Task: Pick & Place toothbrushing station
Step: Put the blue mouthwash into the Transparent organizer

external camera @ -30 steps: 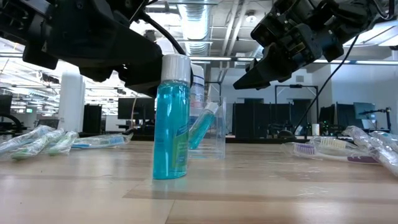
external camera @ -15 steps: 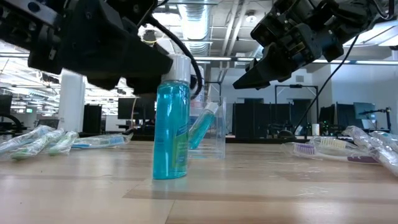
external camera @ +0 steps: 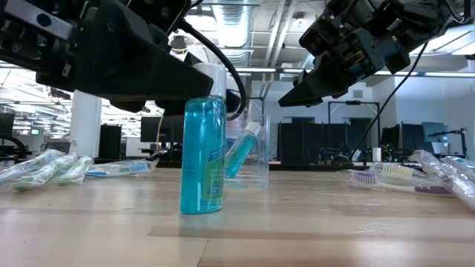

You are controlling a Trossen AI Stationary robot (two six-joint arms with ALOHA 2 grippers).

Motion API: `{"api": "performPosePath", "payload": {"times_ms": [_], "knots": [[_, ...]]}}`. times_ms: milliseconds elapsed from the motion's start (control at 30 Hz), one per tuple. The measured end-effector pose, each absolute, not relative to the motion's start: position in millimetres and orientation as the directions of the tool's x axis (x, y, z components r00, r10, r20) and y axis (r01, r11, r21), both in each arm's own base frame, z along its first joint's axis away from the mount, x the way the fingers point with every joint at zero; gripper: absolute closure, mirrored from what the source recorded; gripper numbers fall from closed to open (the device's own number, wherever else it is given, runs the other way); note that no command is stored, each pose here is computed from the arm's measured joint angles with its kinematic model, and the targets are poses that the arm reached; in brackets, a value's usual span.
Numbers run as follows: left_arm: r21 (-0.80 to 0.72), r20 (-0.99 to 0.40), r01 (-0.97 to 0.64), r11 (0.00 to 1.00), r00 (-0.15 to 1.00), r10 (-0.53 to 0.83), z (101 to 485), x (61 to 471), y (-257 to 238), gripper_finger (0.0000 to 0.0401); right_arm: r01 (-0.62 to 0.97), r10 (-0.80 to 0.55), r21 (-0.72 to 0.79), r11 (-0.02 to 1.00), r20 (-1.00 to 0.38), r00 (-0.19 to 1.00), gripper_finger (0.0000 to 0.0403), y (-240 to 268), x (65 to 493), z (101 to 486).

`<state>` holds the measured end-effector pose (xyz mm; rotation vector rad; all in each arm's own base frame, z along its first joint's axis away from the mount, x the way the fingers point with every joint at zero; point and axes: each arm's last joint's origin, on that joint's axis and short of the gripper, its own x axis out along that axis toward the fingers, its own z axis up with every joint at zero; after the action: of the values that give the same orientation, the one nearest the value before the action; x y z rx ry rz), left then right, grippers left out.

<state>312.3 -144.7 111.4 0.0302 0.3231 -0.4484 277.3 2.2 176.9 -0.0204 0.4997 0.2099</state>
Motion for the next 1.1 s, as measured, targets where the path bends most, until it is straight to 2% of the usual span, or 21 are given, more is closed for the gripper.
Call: {"api": "performPosePath", "payload": {"times_ms": [467, 767, 1100], "knots": [[-0.037, -0.305, 0.433, 0.901, 0.853, -0.423, 112.6, 312.5, -144.7, 0.0271, -0.205, 0.195, 0.032, 0.978, -0.479, 0.856, 0.0284, 2.2, 277.3, 176.7], [-0.031, -0.300, 0.435, 0.900, 0.855, -0.423, 113.3, 312.6, -144.8, 0.0309, -0.205, 0.195, 0.033, 0.978, -0.480, 0.855, 0.0285, 2.2, 277.2, 176.7], [-0.031, -0.293, 0.435, 0.900, 0.857, -0.425, 113.9, 312.8, -144.9, 0.0304, -0.205, 0.195, 0.032, 0.978, -0.480, 0.856, 0.0284, 2.2, 277.2, 176.7]]}}
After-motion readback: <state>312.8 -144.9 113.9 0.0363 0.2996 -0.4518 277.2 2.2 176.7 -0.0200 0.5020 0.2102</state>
